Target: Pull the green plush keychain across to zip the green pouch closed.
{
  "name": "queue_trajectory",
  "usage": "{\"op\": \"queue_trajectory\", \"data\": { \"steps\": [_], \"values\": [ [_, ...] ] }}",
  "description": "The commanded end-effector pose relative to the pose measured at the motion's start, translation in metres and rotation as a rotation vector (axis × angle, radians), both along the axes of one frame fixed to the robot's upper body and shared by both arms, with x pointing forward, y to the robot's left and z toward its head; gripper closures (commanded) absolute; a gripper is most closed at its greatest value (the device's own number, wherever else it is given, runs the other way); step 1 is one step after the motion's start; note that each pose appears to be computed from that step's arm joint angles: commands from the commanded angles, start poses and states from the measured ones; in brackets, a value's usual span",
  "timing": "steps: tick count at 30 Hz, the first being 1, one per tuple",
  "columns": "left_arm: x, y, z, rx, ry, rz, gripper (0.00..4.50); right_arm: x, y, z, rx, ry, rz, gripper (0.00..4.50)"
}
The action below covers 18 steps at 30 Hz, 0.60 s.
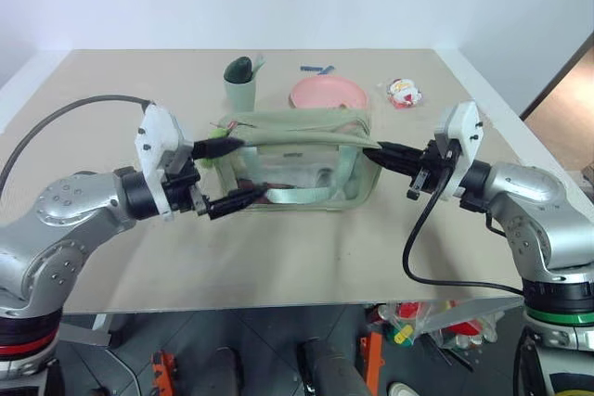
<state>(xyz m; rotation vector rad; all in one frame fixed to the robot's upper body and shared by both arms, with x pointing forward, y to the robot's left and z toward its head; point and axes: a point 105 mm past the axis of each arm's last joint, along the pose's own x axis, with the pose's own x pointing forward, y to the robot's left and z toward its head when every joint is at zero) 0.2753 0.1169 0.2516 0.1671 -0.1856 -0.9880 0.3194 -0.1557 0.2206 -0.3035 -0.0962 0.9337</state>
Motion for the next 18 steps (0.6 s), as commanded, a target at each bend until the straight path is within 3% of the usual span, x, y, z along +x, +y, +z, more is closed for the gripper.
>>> {"op": "queue_trajectory", "data": {
  "steps": [1, 9, 18],
  "values": [
    [0.009, 0.014, 0.008, -0.059, -0.063, 0.145, 0.00, -0.009, 0.006, 0.005, 0.009, -0.047, 0.020, 4.48],
    [0.018, 0.049, -0.011, -0.158, 0.005, 0.400, 0.00, -0.014, 0.012, -0.004, 0.014, -0.037, 0.020, 4.48],
    [0.017, 0.044, -0.035, -0.156, 0.086, 0.364, 0.00, -0.014, 0.016, -0.005, 0.003, -0.046, 0.019, 4.48]
  ]
}}
